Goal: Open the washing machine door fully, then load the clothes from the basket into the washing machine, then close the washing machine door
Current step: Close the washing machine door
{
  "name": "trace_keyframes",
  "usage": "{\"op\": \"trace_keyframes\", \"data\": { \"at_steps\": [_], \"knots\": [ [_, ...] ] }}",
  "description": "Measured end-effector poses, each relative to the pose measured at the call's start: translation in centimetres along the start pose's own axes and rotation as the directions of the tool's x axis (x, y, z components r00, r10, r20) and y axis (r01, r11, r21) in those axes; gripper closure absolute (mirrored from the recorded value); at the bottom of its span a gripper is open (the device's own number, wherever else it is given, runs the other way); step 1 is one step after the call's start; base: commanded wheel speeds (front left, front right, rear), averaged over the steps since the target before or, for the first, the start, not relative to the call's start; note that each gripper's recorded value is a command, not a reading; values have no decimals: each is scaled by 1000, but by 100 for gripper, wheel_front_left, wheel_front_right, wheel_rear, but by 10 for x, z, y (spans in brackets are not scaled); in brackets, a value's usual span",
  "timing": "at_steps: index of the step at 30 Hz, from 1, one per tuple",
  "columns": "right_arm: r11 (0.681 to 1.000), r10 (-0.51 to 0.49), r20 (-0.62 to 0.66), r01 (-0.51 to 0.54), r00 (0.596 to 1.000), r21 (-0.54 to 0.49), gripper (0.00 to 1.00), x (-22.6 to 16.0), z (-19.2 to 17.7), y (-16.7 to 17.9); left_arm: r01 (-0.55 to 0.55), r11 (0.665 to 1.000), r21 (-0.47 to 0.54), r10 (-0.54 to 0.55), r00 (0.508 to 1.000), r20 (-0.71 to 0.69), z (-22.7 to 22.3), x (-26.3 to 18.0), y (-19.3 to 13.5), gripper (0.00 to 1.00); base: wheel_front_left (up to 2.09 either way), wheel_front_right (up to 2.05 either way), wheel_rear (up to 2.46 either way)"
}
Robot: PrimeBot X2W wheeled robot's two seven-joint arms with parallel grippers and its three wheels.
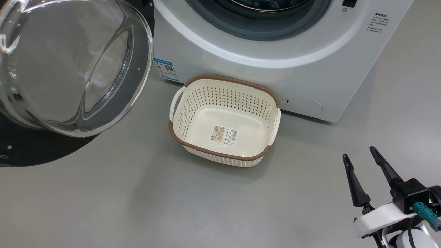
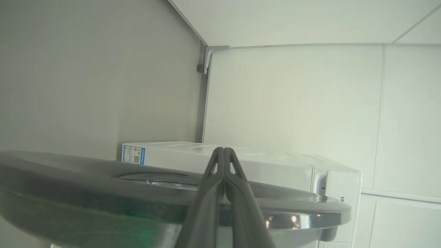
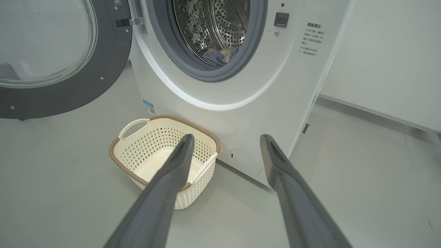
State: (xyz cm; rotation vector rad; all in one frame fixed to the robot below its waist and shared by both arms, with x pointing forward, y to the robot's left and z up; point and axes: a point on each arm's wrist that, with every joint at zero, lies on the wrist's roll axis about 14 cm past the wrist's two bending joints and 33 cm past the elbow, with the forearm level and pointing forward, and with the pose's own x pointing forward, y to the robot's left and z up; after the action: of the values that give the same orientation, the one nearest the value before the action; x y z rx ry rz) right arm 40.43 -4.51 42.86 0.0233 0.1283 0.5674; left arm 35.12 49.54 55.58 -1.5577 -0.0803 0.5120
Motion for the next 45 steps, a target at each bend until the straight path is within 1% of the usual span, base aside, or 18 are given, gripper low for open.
{"op": "trace_keyframes", "data": {
  "at_steps": [9, 15, 21, 26, 30, 35, 38, 39, 45],
  "knots": [
    [1000, 7, 5, -7, 1000, -18, 0, 0, 3, -1, 49, 999, -16, -51, 990, -134, -24, -1, -6, 100, 0, 0, 0],
    [1000, 6, 11, -6, 1000, -27, 0, -1, 6, -2, 41, 999, 1, -40, 963, -265, -51, -2, -3, 100, 0, 0, 0],
    [1000, 4, 19, -4, 1000, -26, 0, -2, 9, -1, 24, 999, 35, -8, 912, -410, -84, -6, 6, 100, 0, 0, 0],
    [1000, 4, 26, -3, 1000, -24, 0, -2, 12, 1, 51, 997, 54, -18, 870, -492, -100, -13, 3, 100, 0, 0, 0],
    [1000, 5, 34, -4, 999, -21, 0, -2, 15, 4, 88, 995, 35, -53, 826, -562, -119, -20, 2, 100, 0, 0, 0],
    [1000, 4, 48, -3, 999, -19, 0, -5, 20, 8, 99, 995, 28, -57, 759, -649, -146, -29, 7, 100, 0, 0, 0],
    [1000, -7, 56, 8, 998, -20, 0, -8, 24, 6, 113, 993, 19, -71, 733, -677, -154, -33, 7, 100, 0, 0, 0],
    [1000, -7, 56, 8, 998, -20, 0, -8, 24, 6, 113, 993, 19, -71, 733, -677, -154, -33, 7, 100, 0, 0, 0],
    [999, -34, 73, 34, 997, 2, 0, -13, 29, 6, 167, 986, -12, -122, 669, -733, -180, -39, -1, 100, 0, 0, 0]
  ]
}}
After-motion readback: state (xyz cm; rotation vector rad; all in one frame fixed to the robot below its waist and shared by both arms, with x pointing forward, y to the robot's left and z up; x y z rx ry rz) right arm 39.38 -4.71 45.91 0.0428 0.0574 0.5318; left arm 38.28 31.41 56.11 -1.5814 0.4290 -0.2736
